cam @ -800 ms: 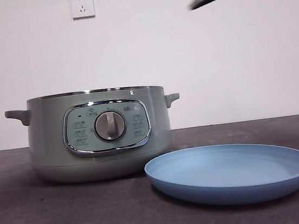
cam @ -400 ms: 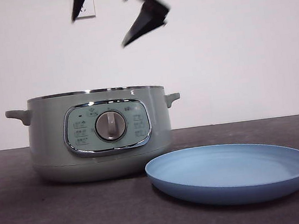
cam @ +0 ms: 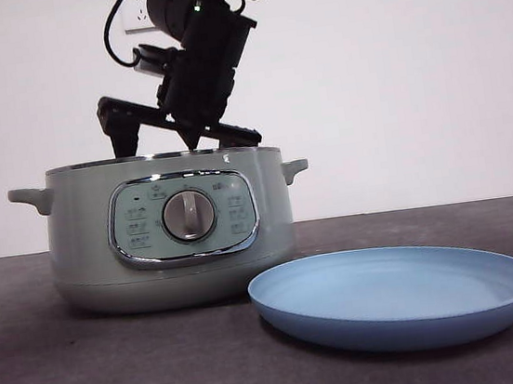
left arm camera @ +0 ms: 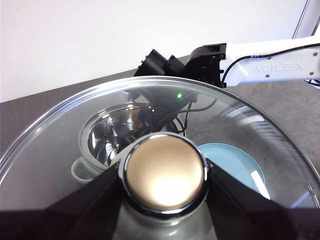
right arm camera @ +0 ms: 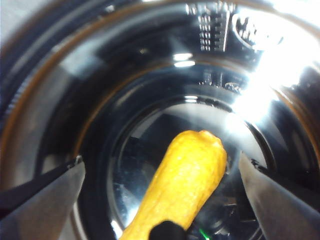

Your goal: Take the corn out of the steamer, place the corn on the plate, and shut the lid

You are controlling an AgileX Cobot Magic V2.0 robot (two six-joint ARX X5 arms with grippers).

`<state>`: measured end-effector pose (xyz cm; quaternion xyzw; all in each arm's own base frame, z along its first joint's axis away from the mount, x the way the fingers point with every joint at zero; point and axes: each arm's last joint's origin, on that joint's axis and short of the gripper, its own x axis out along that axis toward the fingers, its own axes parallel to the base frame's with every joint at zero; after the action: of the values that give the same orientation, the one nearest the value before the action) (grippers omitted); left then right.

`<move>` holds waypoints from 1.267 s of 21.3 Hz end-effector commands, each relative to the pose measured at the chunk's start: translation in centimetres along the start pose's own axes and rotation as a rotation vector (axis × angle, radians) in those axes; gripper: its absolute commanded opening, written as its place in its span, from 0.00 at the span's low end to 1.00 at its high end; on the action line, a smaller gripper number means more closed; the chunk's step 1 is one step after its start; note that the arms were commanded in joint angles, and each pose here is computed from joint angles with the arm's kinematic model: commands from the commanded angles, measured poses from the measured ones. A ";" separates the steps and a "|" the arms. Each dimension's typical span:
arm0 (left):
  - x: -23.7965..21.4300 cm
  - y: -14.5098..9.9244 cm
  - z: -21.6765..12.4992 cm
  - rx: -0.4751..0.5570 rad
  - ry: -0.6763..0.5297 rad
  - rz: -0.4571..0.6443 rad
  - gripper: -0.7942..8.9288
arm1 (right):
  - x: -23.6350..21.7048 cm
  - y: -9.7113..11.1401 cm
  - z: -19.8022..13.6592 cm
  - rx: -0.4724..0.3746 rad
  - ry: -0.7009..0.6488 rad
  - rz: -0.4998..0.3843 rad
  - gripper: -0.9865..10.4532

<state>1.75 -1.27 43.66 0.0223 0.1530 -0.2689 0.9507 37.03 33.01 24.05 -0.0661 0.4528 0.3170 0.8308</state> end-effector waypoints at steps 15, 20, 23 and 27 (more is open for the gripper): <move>-0.7 -0.2 0.4 0.008 -0.054 -0.005 0.07 | 3.0 0.7 -1.2 -0.023 0.049 -0.041 0.07; -0.7 -0.2 0.4 0.009 -0.055 -0.005 0.07 | -4.2 1.8 1.3 -0.034 -0.093 -0.014 0.07; -0.7 -0.2 0.4 0.010 -0.056 -0.005 0.07 | -13.6 1.7 2.2 -0.046 -0.215 -0.083 0.07; -0.7 -0.2 0.5 0.014 -0.066 -0.006 0.07 | -21.9 0.6 0.6 -0.054 -0.218 -0.196 0.07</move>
<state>1.68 -1.25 43.50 0.0226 0.1617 -0.2689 0.9492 28.36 23.36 42.19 -0.0888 0.3436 0.2517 0.9004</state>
